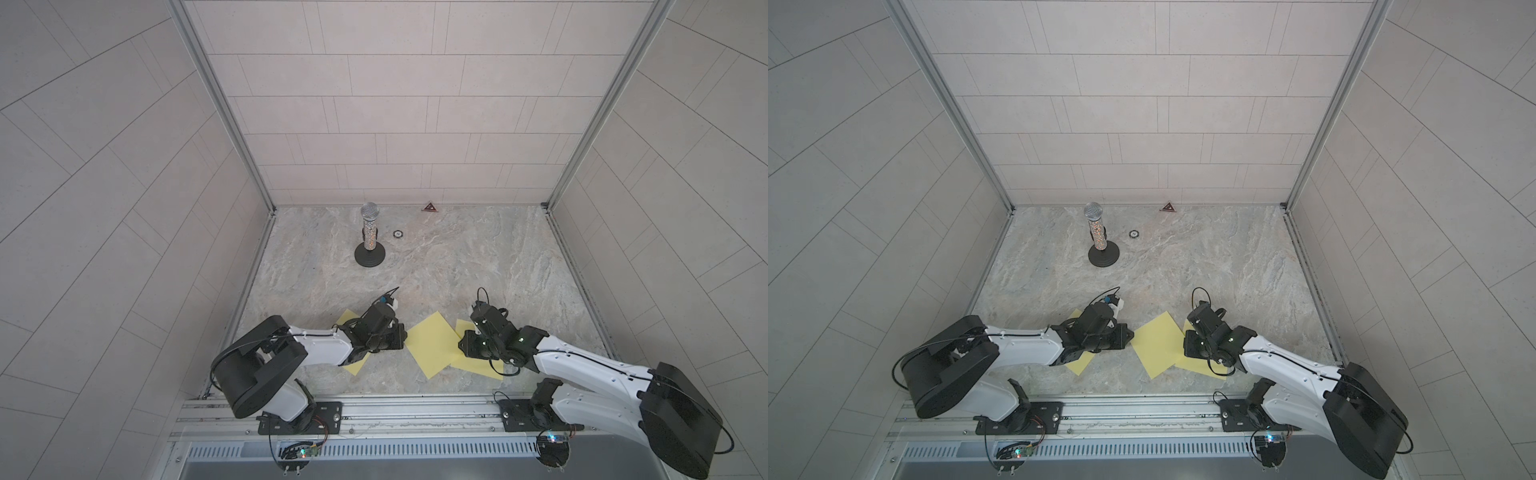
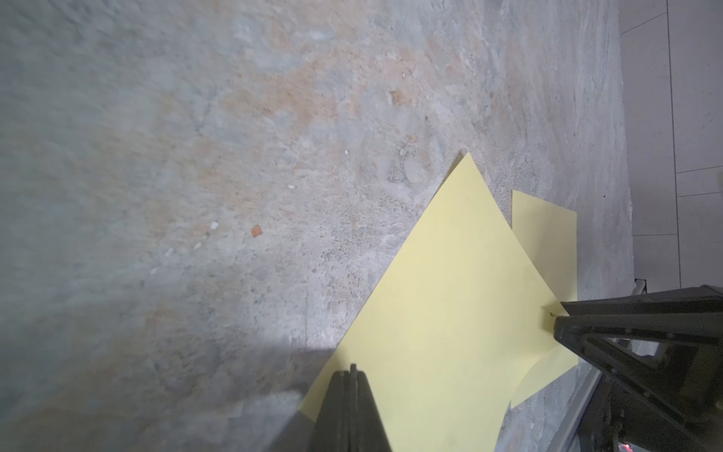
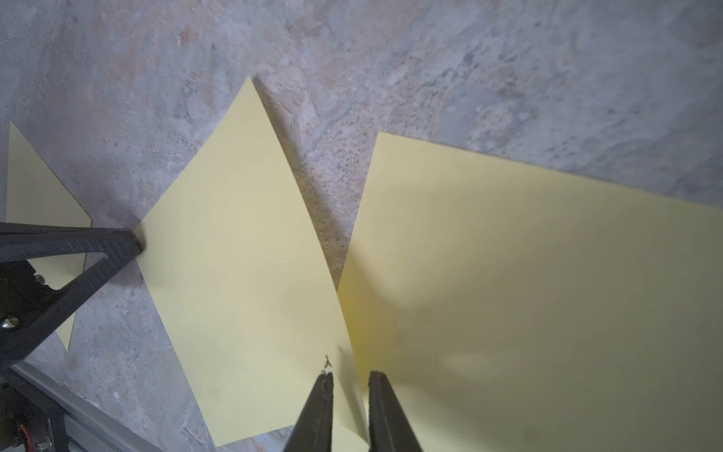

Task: Fold the square paper diagonally
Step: Fold the paper at the center of the board.

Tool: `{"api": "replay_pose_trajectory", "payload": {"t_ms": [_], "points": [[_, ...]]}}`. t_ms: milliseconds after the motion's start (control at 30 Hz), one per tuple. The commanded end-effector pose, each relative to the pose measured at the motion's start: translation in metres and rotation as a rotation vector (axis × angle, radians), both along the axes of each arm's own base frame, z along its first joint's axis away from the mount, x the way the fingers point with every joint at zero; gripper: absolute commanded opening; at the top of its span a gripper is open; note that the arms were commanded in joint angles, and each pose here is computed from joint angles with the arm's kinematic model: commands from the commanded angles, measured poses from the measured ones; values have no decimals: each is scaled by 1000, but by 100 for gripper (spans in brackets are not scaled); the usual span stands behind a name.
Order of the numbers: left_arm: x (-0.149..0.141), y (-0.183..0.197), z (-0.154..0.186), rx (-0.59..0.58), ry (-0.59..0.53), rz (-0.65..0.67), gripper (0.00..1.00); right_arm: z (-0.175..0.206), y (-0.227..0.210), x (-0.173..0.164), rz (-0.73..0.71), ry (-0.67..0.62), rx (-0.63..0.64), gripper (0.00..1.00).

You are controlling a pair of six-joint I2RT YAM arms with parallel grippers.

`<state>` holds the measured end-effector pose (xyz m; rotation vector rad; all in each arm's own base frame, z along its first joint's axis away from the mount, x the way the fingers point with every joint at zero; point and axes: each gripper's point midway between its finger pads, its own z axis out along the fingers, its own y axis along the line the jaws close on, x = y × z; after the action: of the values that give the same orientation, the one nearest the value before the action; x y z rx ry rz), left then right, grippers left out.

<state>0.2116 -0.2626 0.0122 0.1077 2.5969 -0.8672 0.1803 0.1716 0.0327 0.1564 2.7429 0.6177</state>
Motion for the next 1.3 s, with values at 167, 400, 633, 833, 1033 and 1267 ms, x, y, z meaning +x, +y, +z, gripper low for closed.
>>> {"api": "replay_pose_trajectory", "payload": {"t_ms": [167,400,633,833,1033,1267], "points": [[-28,48,-47,213,113,34,0,-3,-1,-2,-44,11,43,21],[-28,50,-48,216,111,40,0,-2,-1,-3,-60,11,58,20],[-29,51,-49,218,115,39,0,10,4,-2,-56,-11,105,5],[-34,47,-50,187,125,20,0,28,19,6,-33,-41,177,0],[-41,41,-48,111,153,22,0,42,45,17,23,-46,234,0],[-42,50,-51,142,152,48,0,57,84,25,124,-60,278,0]]}}
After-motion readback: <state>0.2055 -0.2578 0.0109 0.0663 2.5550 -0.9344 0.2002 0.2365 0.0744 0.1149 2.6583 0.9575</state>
